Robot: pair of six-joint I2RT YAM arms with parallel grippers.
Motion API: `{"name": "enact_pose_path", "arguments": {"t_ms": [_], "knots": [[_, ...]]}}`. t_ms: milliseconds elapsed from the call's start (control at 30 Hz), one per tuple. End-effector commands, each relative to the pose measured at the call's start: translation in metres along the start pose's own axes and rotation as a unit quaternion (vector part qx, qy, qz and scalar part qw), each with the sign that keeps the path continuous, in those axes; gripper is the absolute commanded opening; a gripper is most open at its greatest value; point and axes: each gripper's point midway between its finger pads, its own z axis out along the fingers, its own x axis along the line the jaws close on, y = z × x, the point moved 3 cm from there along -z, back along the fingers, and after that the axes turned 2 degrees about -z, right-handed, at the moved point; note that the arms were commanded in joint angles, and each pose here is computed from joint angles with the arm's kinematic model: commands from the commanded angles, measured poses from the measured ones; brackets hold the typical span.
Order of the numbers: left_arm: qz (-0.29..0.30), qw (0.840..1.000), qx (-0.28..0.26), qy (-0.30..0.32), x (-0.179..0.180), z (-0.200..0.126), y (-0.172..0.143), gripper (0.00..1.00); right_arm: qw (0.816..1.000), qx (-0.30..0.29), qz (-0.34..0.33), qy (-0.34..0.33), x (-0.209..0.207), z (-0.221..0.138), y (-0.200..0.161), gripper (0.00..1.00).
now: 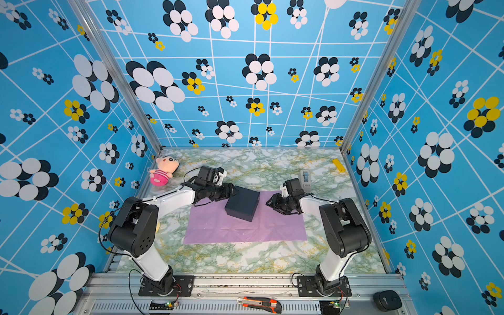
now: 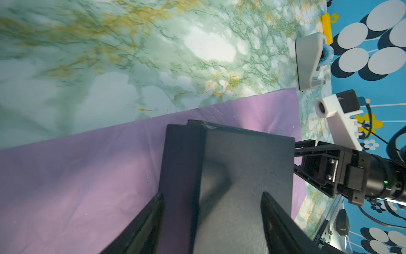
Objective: Wrap a gift box in wrapping paper
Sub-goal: Place the gift box on the wrapping paper.
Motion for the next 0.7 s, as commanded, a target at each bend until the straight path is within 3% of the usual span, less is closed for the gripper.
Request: {"name": "enact_pose_path", "arguments": {"t_ms": [0,467,667], "knots": [[-0.009,1.000,0.015,-0.022,-0.007,-0.005,-0.015,0.71,0.999,0.008,0.020,-0.044,-0.024,0.009,-0.011,0.53],[0.022,0.997,0.067,-0.042,-0.035,-0.013,-0.057,0.71,0.997,0.005,0.027,-0.069,-0.038,0.010,-0.018,0.51],[0.086,0.996,0.008,-0.002,-0.037,-0.036,-0.007,0.75,0.997,-0.006,0.013,-0.070,-0.033,0.001,-0.014,0.52]]}}
